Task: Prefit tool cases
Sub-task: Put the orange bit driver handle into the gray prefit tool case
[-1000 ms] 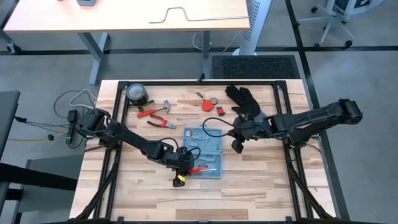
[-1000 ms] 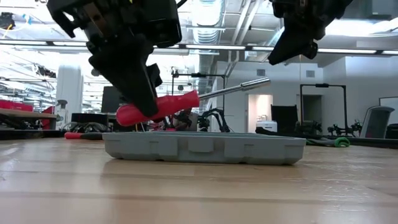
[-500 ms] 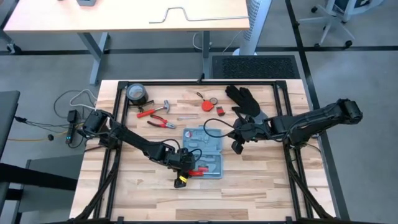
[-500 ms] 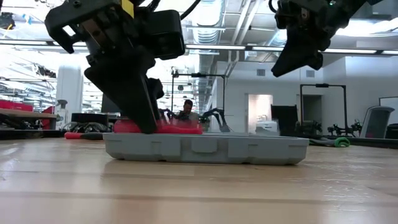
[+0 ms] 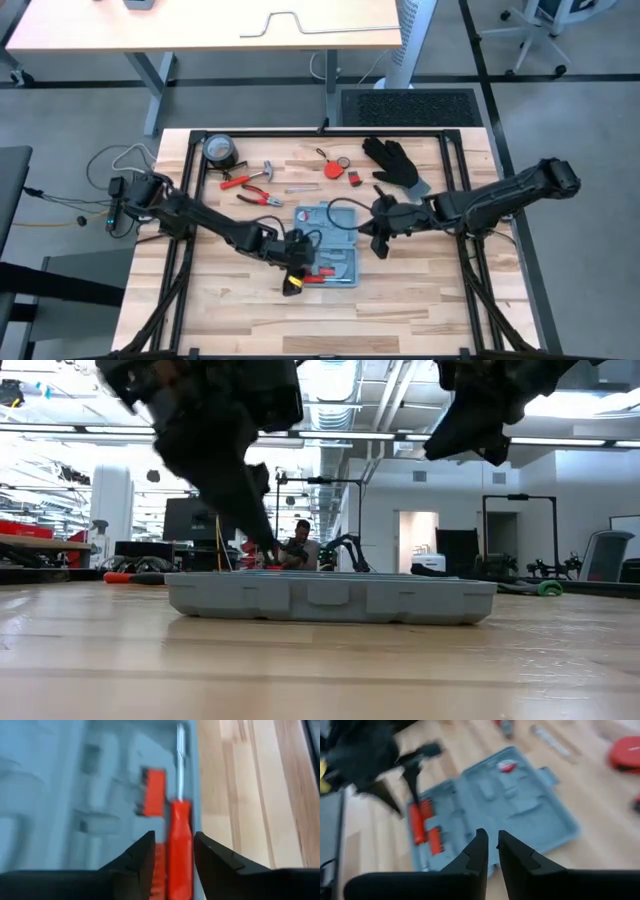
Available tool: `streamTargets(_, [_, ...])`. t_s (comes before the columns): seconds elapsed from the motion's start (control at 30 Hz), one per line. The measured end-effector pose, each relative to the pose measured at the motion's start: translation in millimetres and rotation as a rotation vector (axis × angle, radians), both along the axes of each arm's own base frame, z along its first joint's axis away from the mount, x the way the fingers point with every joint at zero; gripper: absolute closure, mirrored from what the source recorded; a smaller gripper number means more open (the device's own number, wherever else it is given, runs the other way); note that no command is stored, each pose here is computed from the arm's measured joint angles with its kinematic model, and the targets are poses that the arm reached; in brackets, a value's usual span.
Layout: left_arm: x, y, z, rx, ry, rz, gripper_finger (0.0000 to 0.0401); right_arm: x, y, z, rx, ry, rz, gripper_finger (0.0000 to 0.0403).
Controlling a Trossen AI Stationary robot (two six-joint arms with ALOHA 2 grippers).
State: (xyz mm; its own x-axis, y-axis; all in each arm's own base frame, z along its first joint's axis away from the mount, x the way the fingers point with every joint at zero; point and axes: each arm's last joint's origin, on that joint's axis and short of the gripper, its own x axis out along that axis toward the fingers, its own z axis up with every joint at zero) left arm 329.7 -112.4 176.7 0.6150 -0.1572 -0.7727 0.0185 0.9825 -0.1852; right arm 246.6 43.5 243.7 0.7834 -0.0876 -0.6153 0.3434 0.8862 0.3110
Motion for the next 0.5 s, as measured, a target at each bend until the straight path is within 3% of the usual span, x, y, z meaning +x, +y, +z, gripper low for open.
streamTargets(0.2, [-8, 15, 34, 0.086, -0.116, 0.117, 0.0307, 13, 18, -15, 0.042, 0.019, 0.102, 0.0395])
streamTargets(0.5, [-23, 48, 72, 0.221, -0.216, 0.337, 0.0395, 42, 53, -61, 0.183, 0.067, 0.269, 0.0398])
